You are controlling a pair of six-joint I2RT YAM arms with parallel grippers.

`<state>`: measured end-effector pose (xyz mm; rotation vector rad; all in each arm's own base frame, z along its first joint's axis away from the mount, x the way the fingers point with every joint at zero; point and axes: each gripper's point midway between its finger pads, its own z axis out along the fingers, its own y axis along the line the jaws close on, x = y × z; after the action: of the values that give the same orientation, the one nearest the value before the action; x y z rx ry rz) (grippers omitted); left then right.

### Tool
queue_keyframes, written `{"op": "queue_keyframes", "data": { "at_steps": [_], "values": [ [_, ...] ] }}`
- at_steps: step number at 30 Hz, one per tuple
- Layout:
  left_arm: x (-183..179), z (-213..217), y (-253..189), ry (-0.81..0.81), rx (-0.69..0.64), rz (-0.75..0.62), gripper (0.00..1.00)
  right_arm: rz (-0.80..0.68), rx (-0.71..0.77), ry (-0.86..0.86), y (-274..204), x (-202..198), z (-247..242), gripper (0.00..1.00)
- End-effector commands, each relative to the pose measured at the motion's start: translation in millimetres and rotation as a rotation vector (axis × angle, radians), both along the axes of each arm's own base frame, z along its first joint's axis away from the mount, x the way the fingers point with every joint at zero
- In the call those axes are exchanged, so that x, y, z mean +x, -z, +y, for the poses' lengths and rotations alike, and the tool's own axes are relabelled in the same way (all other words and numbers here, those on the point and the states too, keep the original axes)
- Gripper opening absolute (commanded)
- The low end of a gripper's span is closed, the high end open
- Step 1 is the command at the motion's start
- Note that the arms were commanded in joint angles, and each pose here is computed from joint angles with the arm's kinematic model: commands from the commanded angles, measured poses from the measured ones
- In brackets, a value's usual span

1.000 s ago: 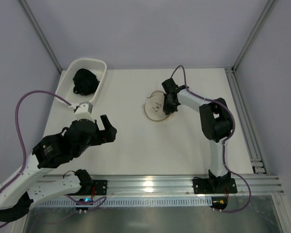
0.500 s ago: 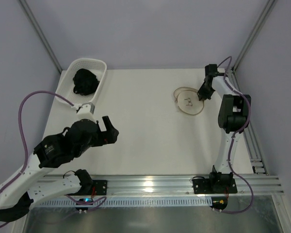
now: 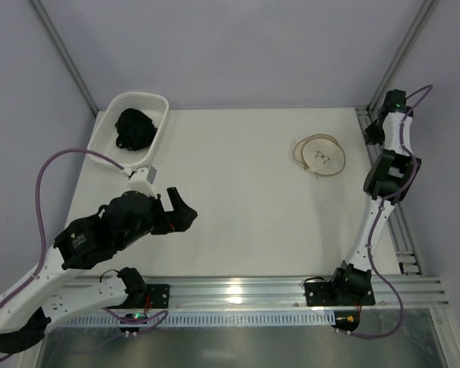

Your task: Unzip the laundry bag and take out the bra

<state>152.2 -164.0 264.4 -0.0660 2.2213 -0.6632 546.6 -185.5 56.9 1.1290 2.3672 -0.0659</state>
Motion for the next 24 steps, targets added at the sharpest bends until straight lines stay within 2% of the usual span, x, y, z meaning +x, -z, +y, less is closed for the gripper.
{"op": "queue_keyframes", "data": {
  "at_steps": [1, 2, 3, 4, 5, 6, 7, 10, 11, 15, 17, 18, 22, 24],
  "values": [
    [2, -11, -18, 0.036, -0.071, -0.055, 0.99, -0.077, -0.039, 0.026, -52, -10, -25, 0.04],
    [1, -13, -19, 0.048, -0.080, -0.057, 1.00, -0.162, -0.083, 0.015, -71, 0, -29, 0.04],
    [1, -15, -21, 0.062, -0.089, -0.066, 0.99, -0.123, -0.066, 0.003, -48, -17, -20, 0.04],
    [3, -17, -24, 0.066, -0.102, -0.081, 0.99, -0.272, -0.115, -0.001, -112, -19, -15, 0.04],
    [3, -18, -27, 0.067, -0.114, -0.093, 1.00, -0.440, -0.156, -0.025, -148, -4, -9, 0.05],
    [3, -19, -29, 0.070, -0.126, -0.104, 0.99, -0.443, -0.142, -0.043, -136, -18, 6, 0.10],
    [4, -19, -32, 0.069, -0.135, -0.118, 0.99, -0.566, -0.179, -0.065, -193, -26, 19, 0.11],
    [6, -21, -37, 0.072, -0.160, -0.144, 0.99, -0.630, -0.173, -0.217, -223, -34, 77, 0.11],
    [7, -23, -39, 0.076, -0.164, -0.158, 0.99, -0.667, -0.149, -0.315, -242, -41, 116, 0.11],
    [6, -29, -40, 0.106, -0.169, -0.158, 1.00, -0.686, -0.116, -0.508, -256, -75, 195, 0.11],
    [5, -32, -40, 0.120, -0.172, -0.154, 0.99, -0.650, -0.085, -0.574, -240, -97, 218, 0.12],
    [5, -33, -39, 0.123, -0.179, -0.153, 1.00, -0.654, -0.054, -0.657, -235, -118, 252, 0.12],
    [3, -39, -38, 0.150, -0.206, -0.157, 0.99, -0.663, -0.025, -0.836, -226, -176, 305, 0.12],
    [2, -41, -36, 0.156, -0.214, -0.156, 0.99, -0.613, 0.005, -0.880, -204, -204, 318, 0.13]
  ]
}}
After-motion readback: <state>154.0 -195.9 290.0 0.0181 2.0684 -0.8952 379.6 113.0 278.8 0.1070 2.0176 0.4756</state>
